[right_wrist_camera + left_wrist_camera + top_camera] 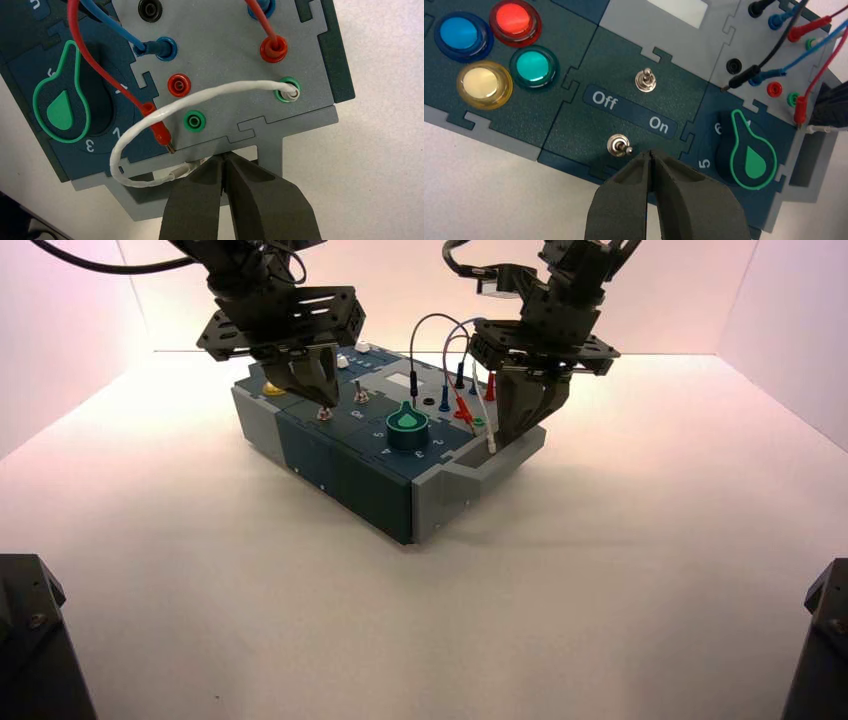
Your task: Flip the bottom switch off with the left gripper.
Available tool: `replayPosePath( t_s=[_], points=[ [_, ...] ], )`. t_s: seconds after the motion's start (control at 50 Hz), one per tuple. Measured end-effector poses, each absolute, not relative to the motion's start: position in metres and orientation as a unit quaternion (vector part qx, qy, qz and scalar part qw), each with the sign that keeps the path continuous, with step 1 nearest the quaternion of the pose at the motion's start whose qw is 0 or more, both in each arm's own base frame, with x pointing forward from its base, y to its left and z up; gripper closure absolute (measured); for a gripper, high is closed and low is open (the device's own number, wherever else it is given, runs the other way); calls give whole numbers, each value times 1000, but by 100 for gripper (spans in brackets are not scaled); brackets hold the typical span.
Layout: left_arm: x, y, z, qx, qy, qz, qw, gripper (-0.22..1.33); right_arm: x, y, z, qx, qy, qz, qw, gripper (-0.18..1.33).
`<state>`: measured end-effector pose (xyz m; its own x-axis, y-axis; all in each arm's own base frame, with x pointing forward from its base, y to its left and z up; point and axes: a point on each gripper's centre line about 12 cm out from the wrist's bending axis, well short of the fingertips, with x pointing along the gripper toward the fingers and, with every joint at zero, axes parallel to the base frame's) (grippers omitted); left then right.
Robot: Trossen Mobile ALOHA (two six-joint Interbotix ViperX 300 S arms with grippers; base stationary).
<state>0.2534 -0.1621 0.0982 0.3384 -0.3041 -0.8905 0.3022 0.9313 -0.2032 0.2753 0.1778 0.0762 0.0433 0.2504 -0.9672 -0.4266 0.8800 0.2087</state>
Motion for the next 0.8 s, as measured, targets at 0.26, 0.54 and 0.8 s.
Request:
replayPosePath(
  t_s=[0.26, 0.54, 0.8],
  points=[
    [256, -161, 95, -2, 541, -181, 822, 128, 275, 177, 76, -68, 653, 235, 717, 129],
    [260, -151, 95, -13, 537, -166, 827, 128, 276, 177, 76, -67, 652, 234, 718, 129],
    [261, -143, 98, -20, 531, -157, 832, 128, 277, 176, 76, -71, 651, 234, 719, 129]
  ],
)
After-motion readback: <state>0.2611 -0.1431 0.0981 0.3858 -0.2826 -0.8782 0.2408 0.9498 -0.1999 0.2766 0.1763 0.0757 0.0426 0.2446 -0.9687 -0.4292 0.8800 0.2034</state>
